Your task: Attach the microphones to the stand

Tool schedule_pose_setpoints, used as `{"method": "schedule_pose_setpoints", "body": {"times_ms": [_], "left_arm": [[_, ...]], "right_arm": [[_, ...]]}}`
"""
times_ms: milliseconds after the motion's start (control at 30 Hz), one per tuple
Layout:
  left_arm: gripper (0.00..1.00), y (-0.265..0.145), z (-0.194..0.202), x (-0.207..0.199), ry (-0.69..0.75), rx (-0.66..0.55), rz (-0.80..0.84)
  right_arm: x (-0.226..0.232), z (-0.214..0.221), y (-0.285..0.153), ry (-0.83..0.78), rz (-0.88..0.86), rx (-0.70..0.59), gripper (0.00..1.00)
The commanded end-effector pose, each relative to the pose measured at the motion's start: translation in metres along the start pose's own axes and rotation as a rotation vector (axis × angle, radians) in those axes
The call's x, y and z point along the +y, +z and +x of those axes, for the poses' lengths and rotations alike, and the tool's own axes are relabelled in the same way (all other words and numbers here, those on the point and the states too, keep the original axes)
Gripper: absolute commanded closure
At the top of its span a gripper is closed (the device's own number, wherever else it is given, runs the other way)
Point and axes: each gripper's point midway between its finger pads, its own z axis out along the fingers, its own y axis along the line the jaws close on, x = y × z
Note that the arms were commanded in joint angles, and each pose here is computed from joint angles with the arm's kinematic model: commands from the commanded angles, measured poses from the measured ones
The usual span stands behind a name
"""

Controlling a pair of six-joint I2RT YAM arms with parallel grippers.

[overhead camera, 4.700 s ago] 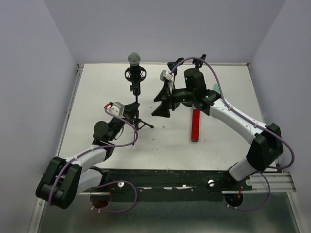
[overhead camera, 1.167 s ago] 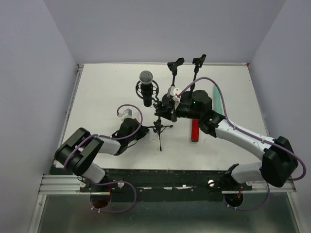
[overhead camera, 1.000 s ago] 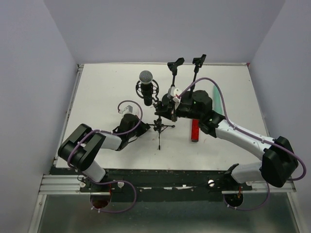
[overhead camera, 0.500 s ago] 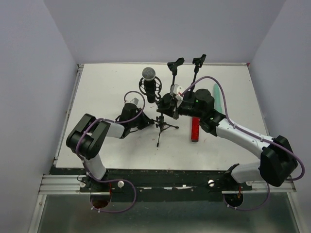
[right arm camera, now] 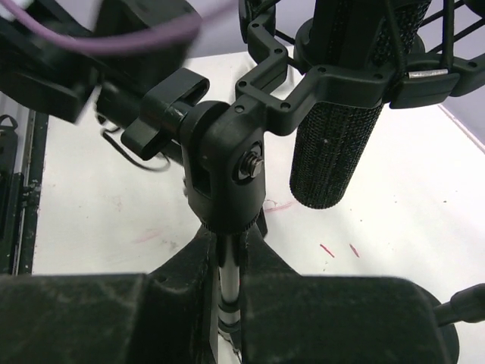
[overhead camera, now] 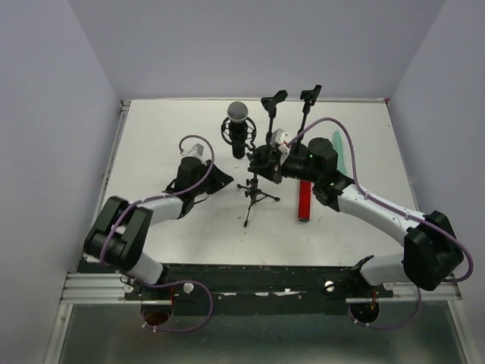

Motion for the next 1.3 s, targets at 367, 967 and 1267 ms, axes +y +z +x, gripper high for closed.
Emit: {"method": "schedule_pose_setpoints", "body": {"times_ms": [367,967,1267], "left_arm": [[0.48,-0.111,-0.025,-0.065,0.34,-0.292,0.254],[0.32,-0.156,0.01,-0.168,0.916,-0.462,0.625],[0.28,-0.135,-0.011,-0.197,1.074,-0.574,0.65]], "right_arm": [[0.025,0.083,-0.017,0.192,-0.055,0.226,0.38],[0.0,0.041,-0.089,-0.007,-0.116,0.171,0.0],[-0.005,0.031,-0.109,-0.007,-0.12,0.121,0.0]]}}
